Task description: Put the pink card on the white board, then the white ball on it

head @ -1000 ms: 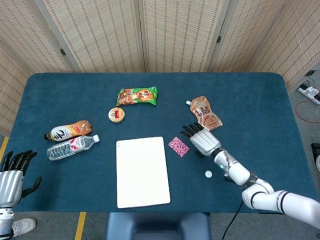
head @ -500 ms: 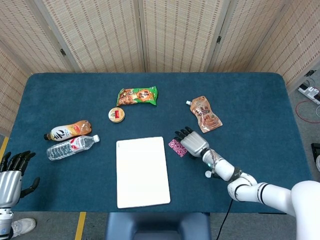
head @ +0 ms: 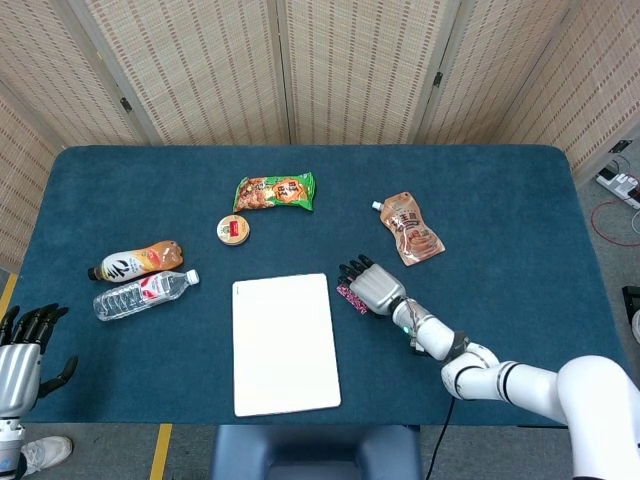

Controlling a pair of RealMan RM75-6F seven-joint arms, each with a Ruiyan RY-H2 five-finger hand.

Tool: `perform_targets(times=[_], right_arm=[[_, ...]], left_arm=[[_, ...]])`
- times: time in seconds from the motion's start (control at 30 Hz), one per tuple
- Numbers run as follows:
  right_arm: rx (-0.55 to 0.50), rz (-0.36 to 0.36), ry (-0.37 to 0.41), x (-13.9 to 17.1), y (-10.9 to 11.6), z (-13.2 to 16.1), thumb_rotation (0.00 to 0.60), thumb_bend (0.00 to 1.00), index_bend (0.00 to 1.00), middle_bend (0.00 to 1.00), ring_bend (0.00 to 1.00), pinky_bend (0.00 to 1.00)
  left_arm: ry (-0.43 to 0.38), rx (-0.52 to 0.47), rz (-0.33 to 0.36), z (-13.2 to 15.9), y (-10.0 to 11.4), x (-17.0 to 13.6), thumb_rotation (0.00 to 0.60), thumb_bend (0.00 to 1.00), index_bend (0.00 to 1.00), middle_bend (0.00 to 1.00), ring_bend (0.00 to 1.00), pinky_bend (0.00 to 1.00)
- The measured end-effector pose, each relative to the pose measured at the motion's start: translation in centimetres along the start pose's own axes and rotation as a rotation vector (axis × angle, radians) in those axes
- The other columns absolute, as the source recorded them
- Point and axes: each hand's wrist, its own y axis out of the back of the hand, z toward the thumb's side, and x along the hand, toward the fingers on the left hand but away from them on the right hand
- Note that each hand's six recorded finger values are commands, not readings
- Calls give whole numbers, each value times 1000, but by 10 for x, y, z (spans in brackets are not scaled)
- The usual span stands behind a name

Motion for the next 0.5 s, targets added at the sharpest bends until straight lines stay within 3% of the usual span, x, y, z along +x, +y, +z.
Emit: perform_targets(times=[0.5], right_arm=[[15, 21, -7, -8, 3, -2, 600, 332, 137, 58, 0, 0]], left_arm=[[5, 1, -1, -2, 0, 0, 600, 358, 199, 179, 175, 0]])
